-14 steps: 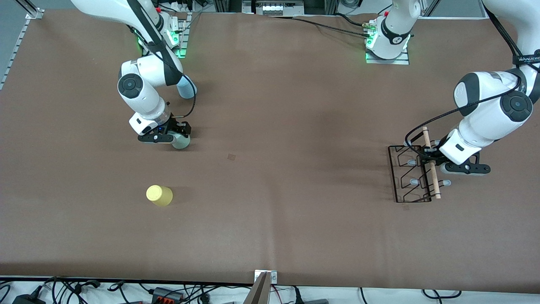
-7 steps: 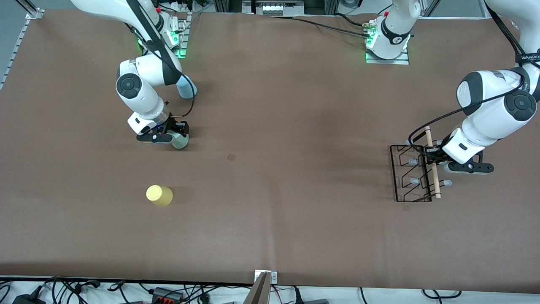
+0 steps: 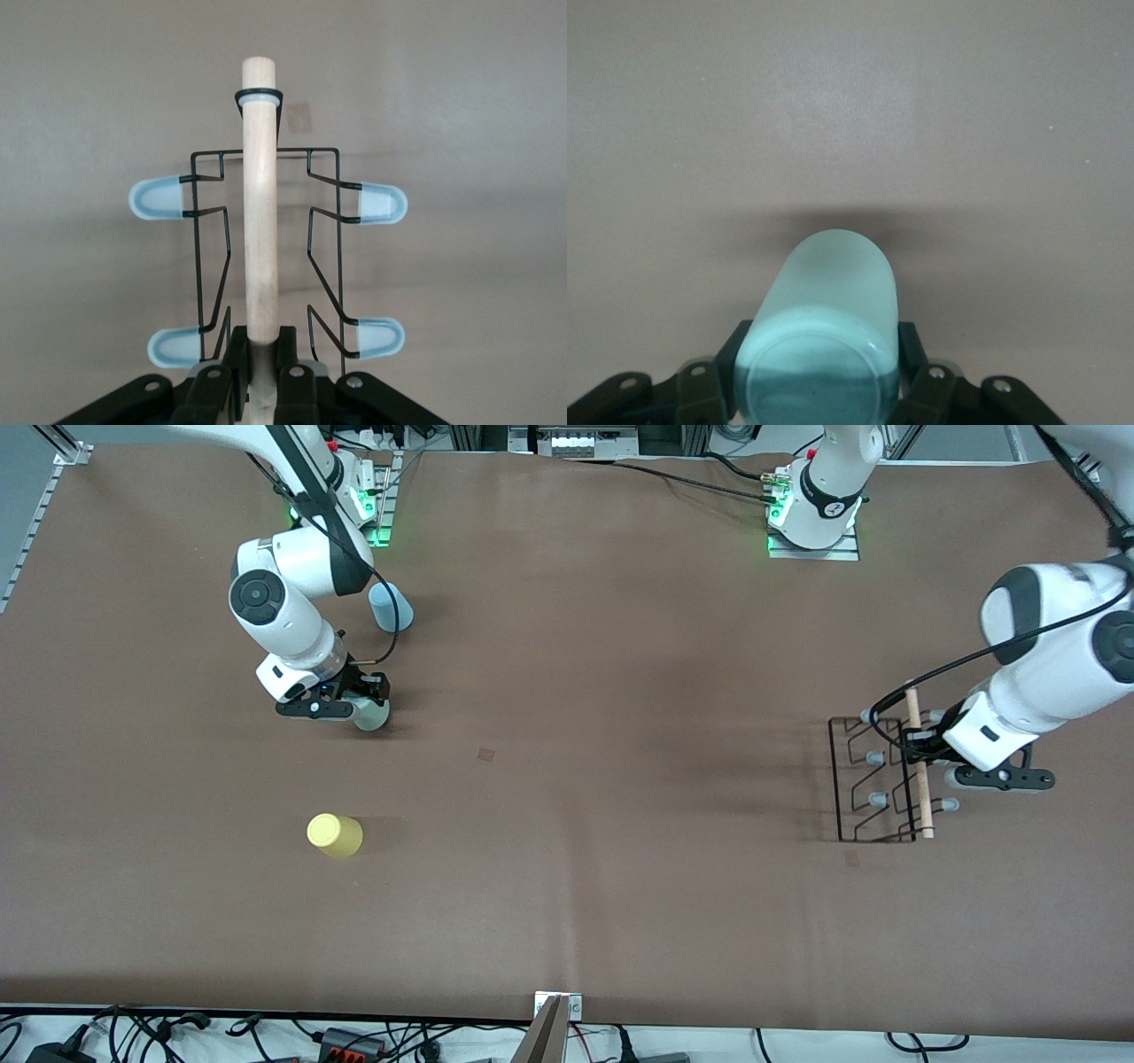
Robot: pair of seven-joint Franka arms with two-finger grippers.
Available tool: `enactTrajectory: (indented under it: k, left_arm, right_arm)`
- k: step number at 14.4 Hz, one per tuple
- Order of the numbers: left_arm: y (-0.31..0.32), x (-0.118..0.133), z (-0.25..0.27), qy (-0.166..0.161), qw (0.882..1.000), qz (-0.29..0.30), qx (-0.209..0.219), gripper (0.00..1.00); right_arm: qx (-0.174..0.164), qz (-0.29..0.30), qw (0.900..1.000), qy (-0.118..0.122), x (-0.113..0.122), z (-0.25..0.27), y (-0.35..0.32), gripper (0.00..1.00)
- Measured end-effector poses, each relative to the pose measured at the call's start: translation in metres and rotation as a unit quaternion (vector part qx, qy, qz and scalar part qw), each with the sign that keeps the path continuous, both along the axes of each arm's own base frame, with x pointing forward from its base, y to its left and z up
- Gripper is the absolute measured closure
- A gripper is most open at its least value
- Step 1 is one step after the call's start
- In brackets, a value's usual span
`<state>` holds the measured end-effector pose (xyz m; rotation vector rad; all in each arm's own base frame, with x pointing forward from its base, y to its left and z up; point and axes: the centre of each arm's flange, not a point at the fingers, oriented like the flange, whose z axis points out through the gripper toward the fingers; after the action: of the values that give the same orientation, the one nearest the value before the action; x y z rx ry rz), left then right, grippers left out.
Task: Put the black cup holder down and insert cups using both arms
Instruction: 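Lift the teal cup with the right gripper while the left gripper drags the rack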
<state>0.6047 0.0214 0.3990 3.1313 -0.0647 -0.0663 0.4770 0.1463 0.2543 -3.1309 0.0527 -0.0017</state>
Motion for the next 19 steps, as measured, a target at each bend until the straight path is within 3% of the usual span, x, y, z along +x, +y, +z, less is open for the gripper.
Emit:
enactTrajectory:
  k: [4, 7, 12, 19]
  left_arm:
    - [-0.046, 0.011, 0.05, -0.016, 0.999, -0.039, 0.0, 0.84]
    - [-0.138, 0.009, 0.069, -0.025, 0.996, -0.08, -0.002, 0.84]
    - [-0.248, 0.005, 0.061, -0.026, 0.999, -0.037, -0.011, 0.84]
    - [-0.321, 0.002, 0.016, -0.032, 0.999, -0.004, -0.025, 0.84]
  right_arm:
    - [-0.005, -0.007, 1.0, 0.018, 0.012, 0.039, -0.008, 0.32]
    - [-0.01, -0.013, 0.999, 0.036, 0.032, 0.072, -0.014, 0.32]
    - [-0.017, -0.01, 0.998, 0.066, 0.047, 0.115, -0.014, 0.32]
    - [-0.015, -0.009, 0.998, 0.063, 0.05, 0.203, -0.014, 0.32]
